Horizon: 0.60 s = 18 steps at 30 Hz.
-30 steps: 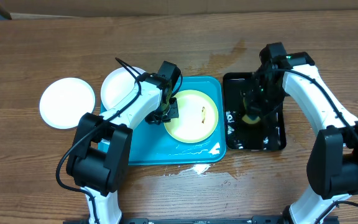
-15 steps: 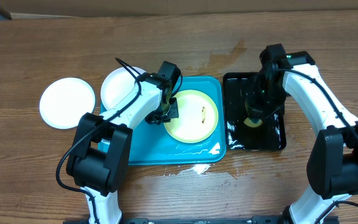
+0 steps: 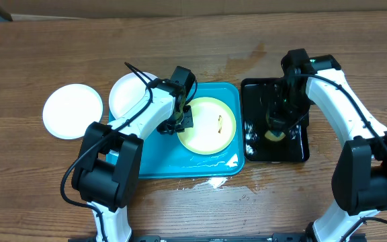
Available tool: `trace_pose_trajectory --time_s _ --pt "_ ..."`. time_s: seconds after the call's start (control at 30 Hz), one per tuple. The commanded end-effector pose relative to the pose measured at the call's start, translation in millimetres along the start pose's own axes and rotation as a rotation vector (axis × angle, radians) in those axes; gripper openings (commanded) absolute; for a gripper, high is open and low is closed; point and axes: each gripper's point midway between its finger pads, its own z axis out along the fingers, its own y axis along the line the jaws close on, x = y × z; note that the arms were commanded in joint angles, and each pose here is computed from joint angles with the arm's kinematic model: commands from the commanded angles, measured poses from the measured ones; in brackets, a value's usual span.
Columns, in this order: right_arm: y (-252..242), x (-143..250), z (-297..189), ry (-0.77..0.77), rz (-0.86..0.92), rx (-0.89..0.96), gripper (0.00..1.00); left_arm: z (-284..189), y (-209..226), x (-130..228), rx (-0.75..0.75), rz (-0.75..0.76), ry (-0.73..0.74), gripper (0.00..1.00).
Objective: Clean dirty plates on tray and stack at the side
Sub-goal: 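Grasp the sponge with the right gripper and rub it in the black tray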
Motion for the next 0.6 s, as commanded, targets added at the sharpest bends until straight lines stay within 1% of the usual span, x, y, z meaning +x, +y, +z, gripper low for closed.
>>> trace_pose_trajectory --time_s 0.0,0.07,0.17,0.27,0.4,0.47,0.57 --pt "6.9 2.7 -14.5 -0.018 -0.006 -0.031 0.04 6.0 6.7 5.5 -0.029 0.015 0.020 0.04" --pt "5.1 -5.3 -14.7 -0.052 -0.012 -0.017 0.04 6.0 6.3 4.8 -0.027 0.015 0.018 0.04" --pt "7.5 4.6 -14.7 -0.009 -0.005 -0.035 0.04 6.0 6.1 4.4 -0.026 0.015 0.016 0.04" --pt "7.1 -13.0 -15.3 -0.084 -0.019 -0.023 0.04 6.0 6.4 4.9 -0.027 0.015 0.018 0.04" --pt "25.2 -7.3 -16.3 -0.052 -0.039 -0.128 0.04 6.0 6.8 5.6 -0.029 0.015 0.021 0.04" --pt "30.6 -10.1 -17.0 -0.066 -0.092 -0.152 0.04 6.0 6.5 5.0 -0.028 0.015 0.019 0.04" --pt "46.9 -5.5 -18.7 -0.062 -0.233 -0.227 0.04 6.1 5.0 2.6 -0.022 0.015 0.009 0.04"
